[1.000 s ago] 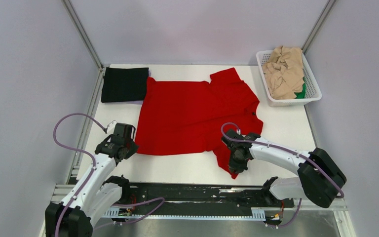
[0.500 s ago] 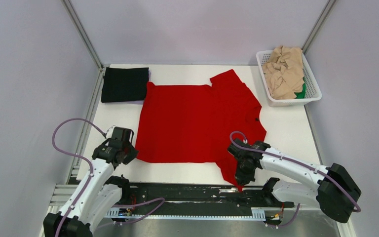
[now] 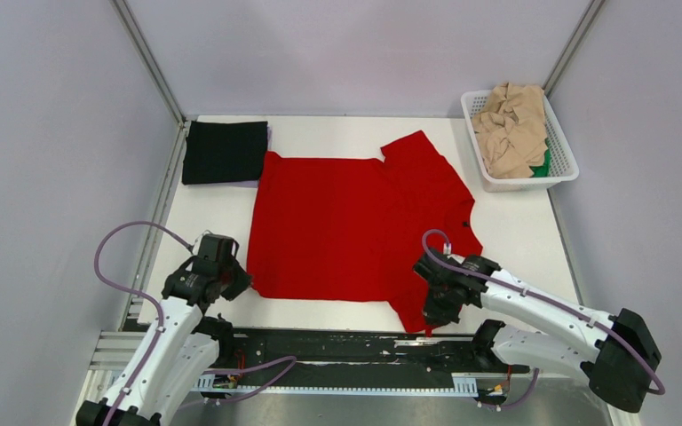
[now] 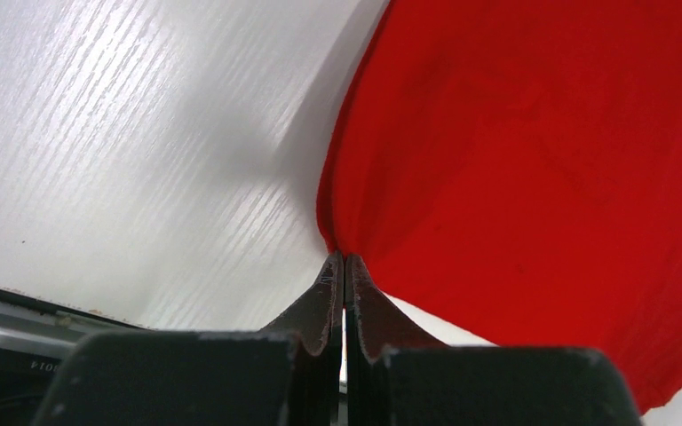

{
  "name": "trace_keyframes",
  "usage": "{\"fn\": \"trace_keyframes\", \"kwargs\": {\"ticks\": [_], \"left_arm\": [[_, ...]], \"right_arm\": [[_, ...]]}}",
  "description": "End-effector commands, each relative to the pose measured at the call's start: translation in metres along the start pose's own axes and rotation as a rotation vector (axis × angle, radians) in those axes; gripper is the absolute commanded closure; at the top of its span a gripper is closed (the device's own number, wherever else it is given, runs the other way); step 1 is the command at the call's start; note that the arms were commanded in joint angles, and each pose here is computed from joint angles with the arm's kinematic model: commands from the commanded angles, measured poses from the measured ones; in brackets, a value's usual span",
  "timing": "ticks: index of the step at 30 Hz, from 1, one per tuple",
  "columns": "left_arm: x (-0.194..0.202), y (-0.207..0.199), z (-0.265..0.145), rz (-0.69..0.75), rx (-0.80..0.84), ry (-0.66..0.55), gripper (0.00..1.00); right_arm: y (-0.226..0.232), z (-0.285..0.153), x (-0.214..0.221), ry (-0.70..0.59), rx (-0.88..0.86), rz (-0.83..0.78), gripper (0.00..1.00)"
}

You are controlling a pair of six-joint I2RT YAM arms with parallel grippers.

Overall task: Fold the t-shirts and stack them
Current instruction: Grab the side of the flattened tshirt closest away from the robot with both arms, then fold the flattened tshirt in 1/3 of the way

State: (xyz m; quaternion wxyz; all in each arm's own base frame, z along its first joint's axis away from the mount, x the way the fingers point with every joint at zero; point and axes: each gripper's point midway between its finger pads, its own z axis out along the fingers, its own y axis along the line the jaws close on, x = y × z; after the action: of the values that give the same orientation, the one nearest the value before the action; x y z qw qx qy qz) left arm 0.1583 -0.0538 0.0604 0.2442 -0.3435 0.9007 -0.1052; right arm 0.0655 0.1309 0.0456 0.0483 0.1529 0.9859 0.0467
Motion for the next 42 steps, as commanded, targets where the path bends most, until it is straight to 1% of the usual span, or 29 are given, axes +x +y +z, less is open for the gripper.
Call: {"fn": "trace_keyframes", "kwargs": {"ticks": [1, 7, 12, 21, 26, 29, 32, 37, 42], "left_arm": [[-0.025, -0.033, -0.008, -0.021, 0.103, -0.073, 1.00], [-0.047, -0.054, -0.005, -0.037, 0.113, -0.123, 1.00], [-0.065, -0.060, -0.004, -0.049, 0.073, -0.169, 1.00], [-0.095, -0.065, -0.007, -0.064, 0.013, -0.252, 1.00], [-0.108, -0.069, -0.006, -0.056, -0.002, -0.287, 1.00], [-0.113, -0.074, -0.002, -0.053, 0.000, -0.291, 1.00], [-0.118, -0.080, 0.005, -0.055, 0.003, -0.289, 1.00], [-0.132, -0.089, 0.015, -0.062, 0.003, -0.326, 1.00], [-0.142, -0.091, 0.035, -0.070, -0.044, -0.331, 1.00]], "right_arm": [[0.033, -0.028, -0.054, -0.226, -0.135, 0.038, 1.00], [0.046, -0.049, -0.101, -0.360, -0.202, 0.005, 1.00], [0.051, -0.072, -0.142, -0.470, -0.230, -0.008, 1.00], [0.051, -0.101, -0.201, -0.594, -0.265, 0.000, 1.00], [0.056, -0.107, -0.224, -0.609, -0.298, -0.032, 1.00], [0.061, -0.108, -0.238, -0.616, -0.307, -0.066, 1.00], [0.061, -0.106, -0.253, -0.615, -0.302, -0.068, 1.00], [0.063, -0.095, -0.271, -0.581, -0.299, -0.077, 1.00], [0.068, -0.081, -0.292, -0.554, -0.288, -0.078, 0.99]]}}
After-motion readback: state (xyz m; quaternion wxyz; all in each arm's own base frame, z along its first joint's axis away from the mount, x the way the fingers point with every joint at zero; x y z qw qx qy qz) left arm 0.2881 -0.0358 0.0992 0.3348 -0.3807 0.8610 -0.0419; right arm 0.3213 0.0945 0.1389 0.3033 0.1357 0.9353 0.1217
